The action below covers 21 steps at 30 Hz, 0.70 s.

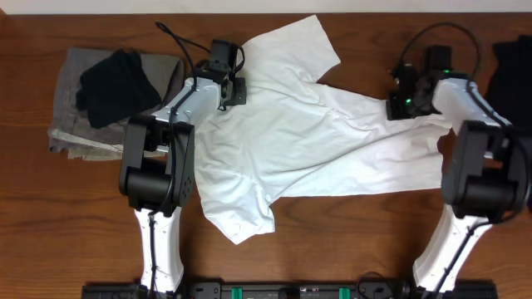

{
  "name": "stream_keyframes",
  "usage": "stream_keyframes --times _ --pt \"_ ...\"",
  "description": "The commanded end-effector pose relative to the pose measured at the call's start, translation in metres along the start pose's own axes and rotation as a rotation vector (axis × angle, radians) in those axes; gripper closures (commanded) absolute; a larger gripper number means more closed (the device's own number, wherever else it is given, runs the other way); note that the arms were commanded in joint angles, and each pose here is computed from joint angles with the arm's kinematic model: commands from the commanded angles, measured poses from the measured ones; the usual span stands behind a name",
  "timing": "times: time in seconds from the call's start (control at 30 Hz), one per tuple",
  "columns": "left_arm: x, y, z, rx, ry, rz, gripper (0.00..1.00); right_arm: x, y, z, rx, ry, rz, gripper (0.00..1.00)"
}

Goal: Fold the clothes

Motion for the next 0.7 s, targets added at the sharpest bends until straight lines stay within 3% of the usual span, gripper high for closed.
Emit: stream_keyframes --times 0.0,0.2,0.57,0.6,0.67 --pt "0.011 0.005 -0.015 -0.001 0.071 0.013 0.93 0.031 -0.008 -0.009 0.009 0.051 -0.030 0.99" --pt "0.011 0.006 -0.015 0.000 0.071 0.019 0.93 0.063 -0.032 -0.006 0.081 0.003 -0.149 0.99" --pt "0.011 0.008 -0.014 0.020 0.068 0.046 0.93 0.054 -0.060 0.035 0.210 -0.322 -0.316 0.99" --pt "0.011 0.008 -0.014 0.020 0.064 0.046 0.93 0.052 -0.061 0.039 0.212 -0.355 -0.313 0.98" --pt "0.011 0.008 -0.012 0.023 0.054 0.046 0.93 0.049 -0.061 0.047 0.206 -0.415 -0.304 0.87"
Point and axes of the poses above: each gripper's point midway between its finger pads, its own x axis out along the fingers, its own y axis along the line the jaws close on, z = x × y, the point moved 10 cm from there along -x, back along the fingers, and after that the axes turned 12 degrees about x, right-handed, at the moved point
